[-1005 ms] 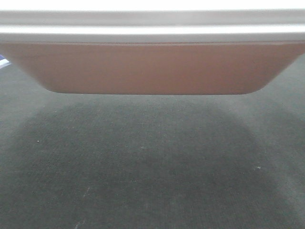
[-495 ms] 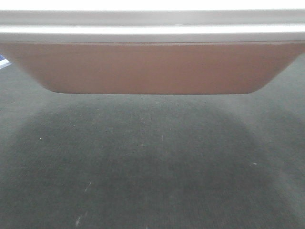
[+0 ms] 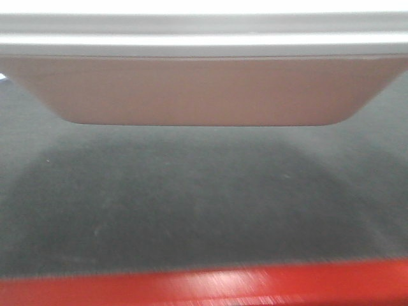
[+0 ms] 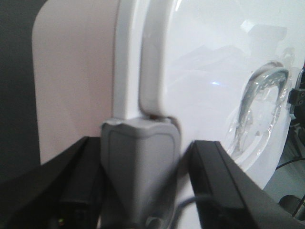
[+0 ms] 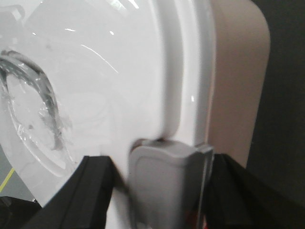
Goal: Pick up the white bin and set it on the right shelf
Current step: 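Carry the bin in both grippers while driving past the red tables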
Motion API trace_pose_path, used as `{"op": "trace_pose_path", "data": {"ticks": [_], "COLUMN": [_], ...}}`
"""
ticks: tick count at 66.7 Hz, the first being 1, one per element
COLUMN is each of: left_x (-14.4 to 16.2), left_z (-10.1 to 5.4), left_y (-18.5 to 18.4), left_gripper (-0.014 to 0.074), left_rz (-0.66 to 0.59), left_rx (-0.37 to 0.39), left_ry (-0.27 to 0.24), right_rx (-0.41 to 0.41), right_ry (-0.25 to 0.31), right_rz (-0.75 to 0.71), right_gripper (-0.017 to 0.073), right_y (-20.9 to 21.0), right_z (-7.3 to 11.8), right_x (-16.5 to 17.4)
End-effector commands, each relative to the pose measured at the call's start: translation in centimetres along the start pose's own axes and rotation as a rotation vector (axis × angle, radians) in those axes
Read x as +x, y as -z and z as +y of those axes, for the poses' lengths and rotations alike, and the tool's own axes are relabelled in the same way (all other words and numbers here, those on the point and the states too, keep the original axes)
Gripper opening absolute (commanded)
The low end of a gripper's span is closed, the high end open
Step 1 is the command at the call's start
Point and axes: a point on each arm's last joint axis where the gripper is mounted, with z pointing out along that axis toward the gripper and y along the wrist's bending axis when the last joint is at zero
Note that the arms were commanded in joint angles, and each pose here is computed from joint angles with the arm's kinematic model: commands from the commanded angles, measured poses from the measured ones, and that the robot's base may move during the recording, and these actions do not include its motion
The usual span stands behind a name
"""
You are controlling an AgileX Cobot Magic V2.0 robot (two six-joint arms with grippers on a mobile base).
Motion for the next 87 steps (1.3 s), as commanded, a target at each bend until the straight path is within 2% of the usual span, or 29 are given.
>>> {"op": "trace_pose_path", "data": {"ticks": [1,87], "left_x": [-1.28,-1.17], "left_z": [-2.93,-3.03], "left_y": [0.73,0.74], "left_gripper": [0.0241,0.0241], "left_rz": [-0.09,-0.078], "left_rx": [0.187,0.199], "left_ry": [0.017,0.015], "right_rx": [-0.217,-0.217], "right_ry": [-0.008,-0.008], "right_rz": [-0.076,-0.076], "right_gripper": [0.0444,0.0444], "right_y": [0.96,0.96], "right_z": [3.08,3.08], "right_x": [-0.99,-0.99]}}
